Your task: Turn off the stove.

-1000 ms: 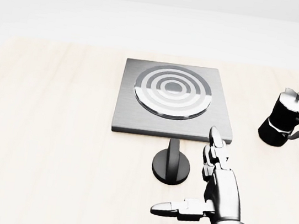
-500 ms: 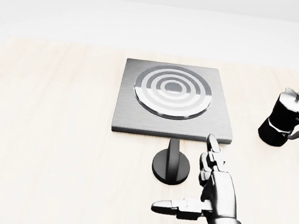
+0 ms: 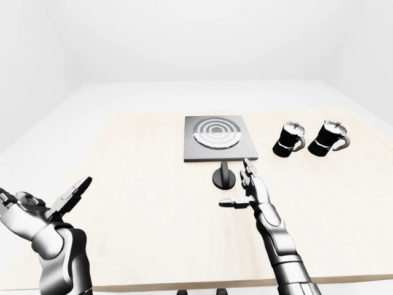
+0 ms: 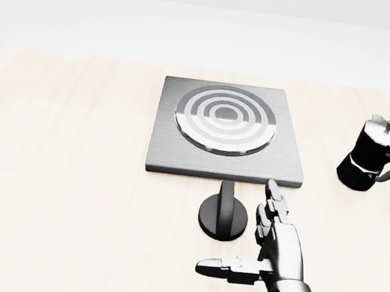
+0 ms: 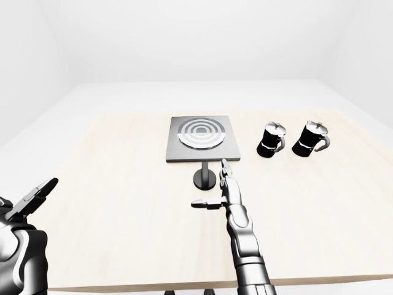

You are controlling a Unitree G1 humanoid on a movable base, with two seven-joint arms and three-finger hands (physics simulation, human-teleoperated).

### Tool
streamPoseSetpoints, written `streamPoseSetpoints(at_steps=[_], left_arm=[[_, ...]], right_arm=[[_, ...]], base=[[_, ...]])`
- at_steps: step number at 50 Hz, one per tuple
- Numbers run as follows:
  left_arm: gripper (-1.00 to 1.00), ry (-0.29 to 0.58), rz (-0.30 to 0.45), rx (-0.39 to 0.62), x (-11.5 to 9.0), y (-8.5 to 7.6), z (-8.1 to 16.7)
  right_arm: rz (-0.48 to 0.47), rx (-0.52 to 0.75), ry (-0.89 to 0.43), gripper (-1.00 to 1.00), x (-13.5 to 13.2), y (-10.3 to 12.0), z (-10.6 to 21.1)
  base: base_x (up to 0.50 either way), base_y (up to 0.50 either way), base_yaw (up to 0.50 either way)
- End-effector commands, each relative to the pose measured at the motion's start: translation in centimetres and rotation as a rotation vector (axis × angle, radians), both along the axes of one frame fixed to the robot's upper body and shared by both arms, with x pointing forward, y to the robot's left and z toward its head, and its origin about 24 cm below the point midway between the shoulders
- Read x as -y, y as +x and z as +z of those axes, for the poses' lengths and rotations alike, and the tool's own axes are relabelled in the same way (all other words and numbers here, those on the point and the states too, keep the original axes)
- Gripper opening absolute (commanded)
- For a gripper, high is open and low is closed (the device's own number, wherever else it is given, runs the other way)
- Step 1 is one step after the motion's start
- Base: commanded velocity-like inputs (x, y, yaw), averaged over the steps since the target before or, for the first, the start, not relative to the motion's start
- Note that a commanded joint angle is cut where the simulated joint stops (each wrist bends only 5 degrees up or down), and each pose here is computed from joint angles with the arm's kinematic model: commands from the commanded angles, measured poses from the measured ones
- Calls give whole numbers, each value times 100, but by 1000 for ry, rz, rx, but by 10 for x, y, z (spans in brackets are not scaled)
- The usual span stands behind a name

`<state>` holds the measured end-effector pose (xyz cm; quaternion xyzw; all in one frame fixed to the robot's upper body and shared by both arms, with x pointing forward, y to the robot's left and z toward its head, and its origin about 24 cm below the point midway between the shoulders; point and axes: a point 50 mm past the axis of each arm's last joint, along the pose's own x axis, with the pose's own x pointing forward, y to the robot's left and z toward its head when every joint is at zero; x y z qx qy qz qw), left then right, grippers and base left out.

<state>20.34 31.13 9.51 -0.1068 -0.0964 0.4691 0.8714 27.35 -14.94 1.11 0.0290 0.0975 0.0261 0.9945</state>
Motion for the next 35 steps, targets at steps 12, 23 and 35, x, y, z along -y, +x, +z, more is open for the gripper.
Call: streamPoseSetpoints(at_steps=[12,23,35], left_arm=[[100,-9,-2,10,-1,-1,3],[100,0,0,10,-1,-1,4],[100,0,1,-5,-1,0,1]], right_arm=[[5,-22,3,100,-2,3,-4],[40,-8,-16,100,-8,7,0],[55,-42,-15,100,-11,8,-9]], base=[[0,0,0],[0,0,0],[0,0,0]])
